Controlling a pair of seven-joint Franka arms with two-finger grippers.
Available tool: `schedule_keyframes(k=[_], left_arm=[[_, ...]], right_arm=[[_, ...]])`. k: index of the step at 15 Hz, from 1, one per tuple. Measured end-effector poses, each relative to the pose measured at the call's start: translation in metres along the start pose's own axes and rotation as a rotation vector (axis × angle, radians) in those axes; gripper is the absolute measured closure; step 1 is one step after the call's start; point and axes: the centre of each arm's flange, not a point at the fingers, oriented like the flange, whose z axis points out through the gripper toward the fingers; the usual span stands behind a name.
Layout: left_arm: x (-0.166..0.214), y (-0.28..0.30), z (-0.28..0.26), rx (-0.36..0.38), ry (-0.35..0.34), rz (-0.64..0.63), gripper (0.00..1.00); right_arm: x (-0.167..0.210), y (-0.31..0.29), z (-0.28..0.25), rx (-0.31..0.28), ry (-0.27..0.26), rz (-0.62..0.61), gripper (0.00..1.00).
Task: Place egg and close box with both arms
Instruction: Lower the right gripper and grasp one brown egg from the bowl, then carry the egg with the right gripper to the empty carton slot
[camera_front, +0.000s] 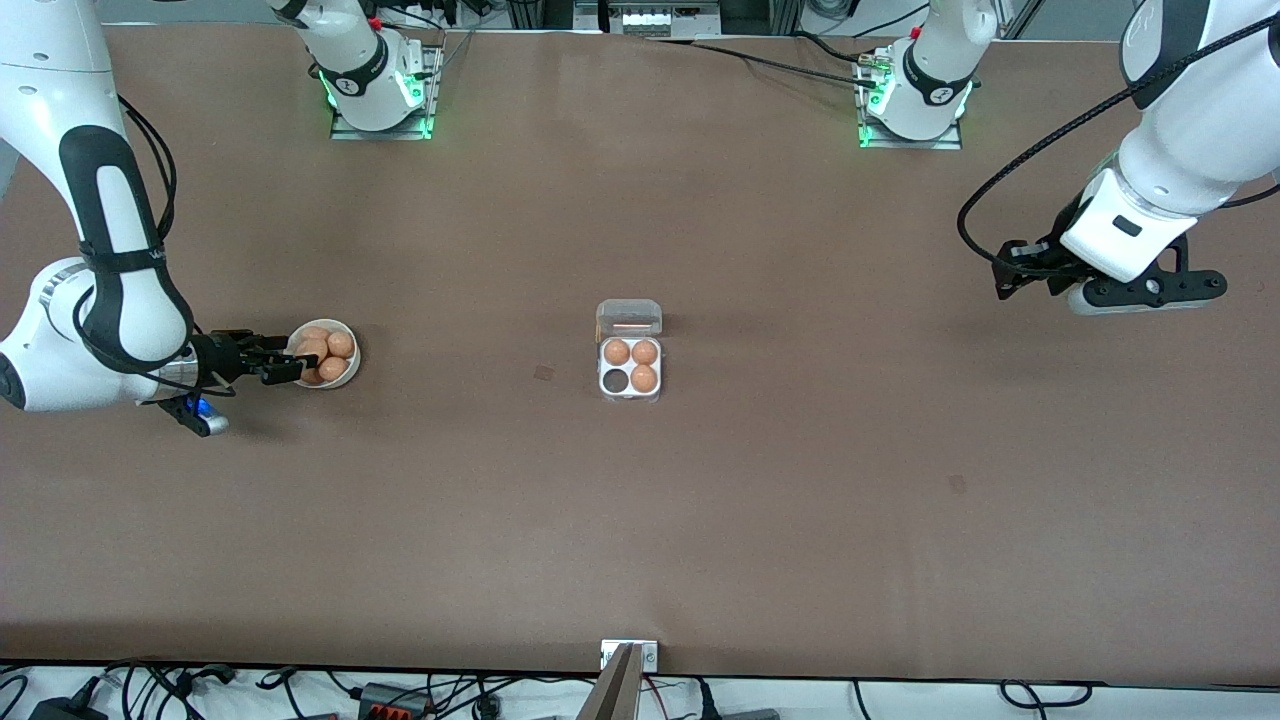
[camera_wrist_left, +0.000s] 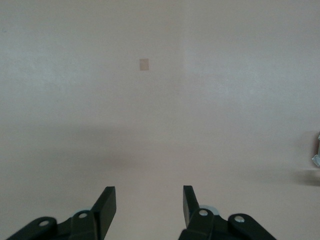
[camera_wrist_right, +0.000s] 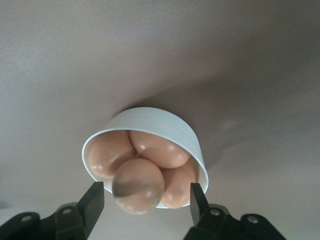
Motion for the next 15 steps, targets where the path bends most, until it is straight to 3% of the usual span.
schedule_keyframes(k=[1, 2, 5, 6, 7, 9, 12, 15], left_arm=[[0.0, 0.0, 0.0, 0.0, 0.001, 0.0, 0.41], [0.0, 0.0, -0.001, 0.0, 0.002, 0.0, 0.48], [0.001, 0.0, -0.003, -0.001, 0.005, 0.0, 0.78], [0.001, 0.0, -0.003, -0.001, 0.006, 0.0, 0.83], [0.001, 0.0, -0.003, -0.001, 0.006, 0.0, 0.84], [0.001, 0.0, -0.003, -0.002, 0.007, 0.0, 0.85], [0.001, 0.001, -0.004, -0.002, 0.007, 0.001, 0.85], [0.001, 0.001, -0.004, -0.002, 0.008, 0.001, 0.88]], right_arm=[[0.0, 0.0, 0.001, 0.0, -0.001, 0.0, 0.22], [0.001, 0.0, 0.002, 0.0, -0.003, 0.001, 0.24], [0.002, 0.001, 0.006, 0.0, -0.01, 0.003, 0.27], [0.002, 0.0, 0.007, 0.002, -0.012, 0.003, 0.33], [0.002, 0.0, 0.007, 0.002, -0.012, 0.003, 0.34], [0.002, -0.003, 0.007, 0.003, -0.012, -0.003, 0.52], [-0.002, -0.018, -0.002, -0.001, -0.02, -0.035, 0.53], [-0.015, -0.054, -0.048, -0.02, -0.028, -0.108, 0.53]])
